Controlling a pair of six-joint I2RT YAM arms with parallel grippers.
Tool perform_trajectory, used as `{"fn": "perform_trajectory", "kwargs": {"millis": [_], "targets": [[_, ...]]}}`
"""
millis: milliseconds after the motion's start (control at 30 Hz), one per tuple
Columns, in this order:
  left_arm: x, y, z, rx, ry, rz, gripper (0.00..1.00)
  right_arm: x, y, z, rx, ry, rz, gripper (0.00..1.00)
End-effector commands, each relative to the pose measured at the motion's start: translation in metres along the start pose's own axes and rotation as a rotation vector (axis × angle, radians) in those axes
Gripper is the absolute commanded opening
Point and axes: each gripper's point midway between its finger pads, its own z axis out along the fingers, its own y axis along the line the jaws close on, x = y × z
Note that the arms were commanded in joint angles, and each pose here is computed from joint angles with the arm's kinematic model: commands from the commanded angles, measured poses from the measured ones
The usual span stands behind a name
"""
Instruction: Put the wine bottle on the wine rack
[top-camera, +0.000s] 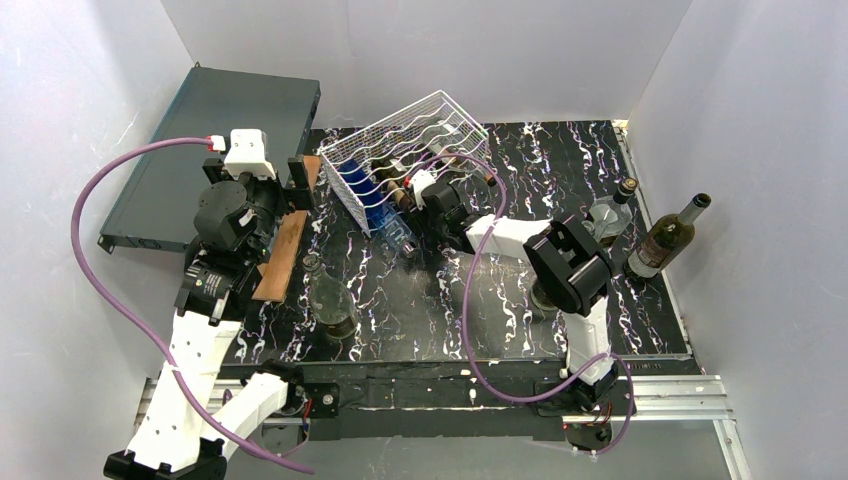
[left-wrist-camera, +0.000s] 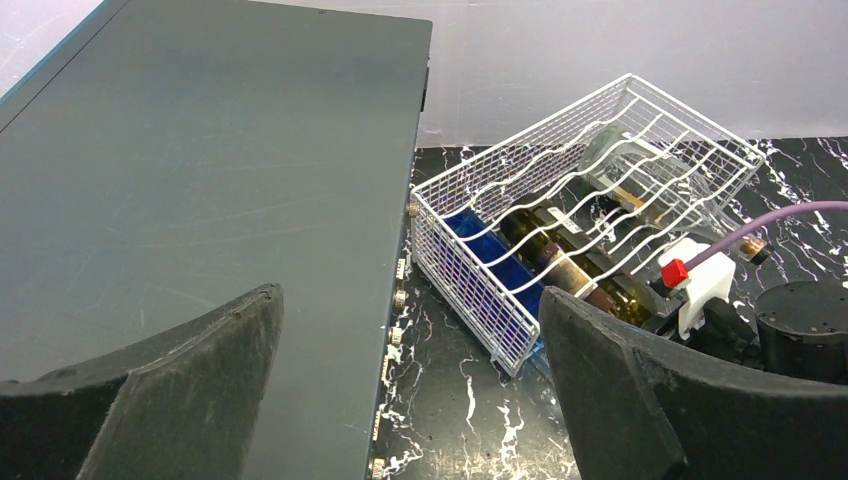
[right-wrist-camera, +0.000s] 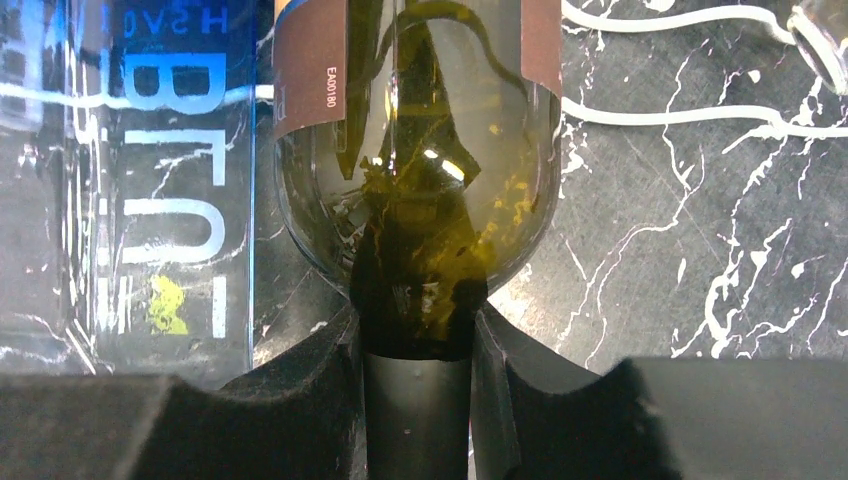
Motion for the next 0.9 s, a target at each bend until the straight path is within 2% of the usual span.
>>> {"fn": "perform_trajectory", "kwargs": {"millis": [0,867], "targets": [[-0.004,0.0,0.001,-0.006,-0.016,-0.009,0.99,-0.091,-0.009,-0.003,0.021,-0.259,0.046,0.01],[-0.006,0.003,-0.002,-0.018,-0.023,-0.011,0.99,-0.101,-0.005,0.02,0.019,-0.255,0.03,0.01]]}}
